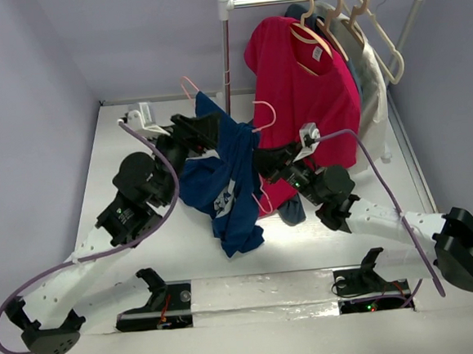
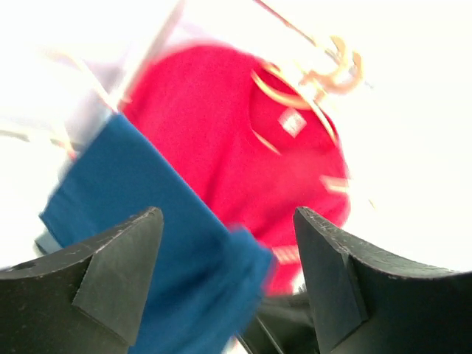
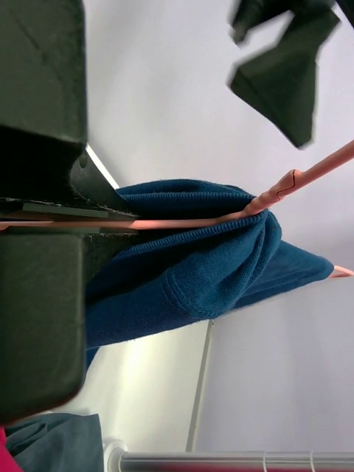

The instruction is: Place the t-shirt on the hanger

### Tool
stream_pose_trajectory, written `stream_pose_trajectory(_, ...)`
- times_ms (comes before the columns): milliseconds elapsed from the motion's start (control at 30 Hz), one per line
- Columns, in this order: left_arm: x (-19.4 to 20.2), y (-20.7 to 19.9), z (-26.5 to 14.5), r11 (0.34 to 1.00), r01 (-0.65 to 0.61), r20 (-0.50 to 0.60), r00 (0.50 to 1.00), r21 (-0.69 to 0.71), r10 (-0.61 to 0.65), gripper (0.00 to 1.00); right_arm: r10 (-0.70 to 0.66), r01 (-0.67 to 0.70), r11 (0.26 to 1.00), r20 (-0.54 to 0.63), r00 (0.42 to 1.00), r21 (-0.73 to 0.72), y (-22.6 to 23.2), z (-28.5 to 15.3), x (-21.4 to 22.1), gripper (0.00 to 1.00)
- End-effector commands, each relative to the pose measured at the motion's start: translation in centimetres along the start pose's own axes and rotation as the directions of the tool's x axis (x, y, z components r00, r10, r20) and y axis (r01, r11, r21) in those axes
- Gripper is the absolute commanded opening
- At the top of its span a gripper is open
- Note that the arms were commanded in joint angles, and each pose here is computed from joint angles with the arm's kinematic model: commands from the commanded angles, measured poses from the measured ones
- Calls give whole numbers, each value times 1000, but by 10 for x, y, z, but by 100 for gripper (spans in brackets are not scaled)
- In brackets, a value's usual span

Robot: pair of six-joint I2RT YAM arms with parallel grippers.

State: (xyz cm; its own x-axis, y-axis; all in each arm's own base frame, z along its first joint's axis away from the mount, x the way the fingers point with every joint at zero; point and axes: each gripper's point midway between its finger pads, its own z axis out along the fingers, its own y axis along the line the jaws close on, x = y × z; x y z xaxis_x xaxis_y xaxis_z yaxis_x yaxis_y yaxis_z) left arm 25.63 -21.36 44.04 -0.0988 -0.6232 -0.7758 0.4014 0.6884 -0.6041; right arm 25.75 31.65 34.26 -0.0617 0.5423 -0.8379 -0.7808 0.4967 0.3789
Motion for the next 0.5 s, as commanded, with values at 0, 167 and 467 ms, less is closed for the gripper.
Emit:
stream_pose_trajectory(0,-22,24,21,997,-38,48,998,-68,41,68,16,-8,998,118,993,-61,19,-4,-37,0)
stream_pose_trajectory(167,-19,38,48,995,-51,22,998,-81,53,65,17,-8,997,113,993,-79,24,-7,-41,0)
stream_pose_trajectory(467,-23,40,66,998,-42,76,996,-43,45,61,33,-23,993,85,996,-116,31,-11,-35,0)
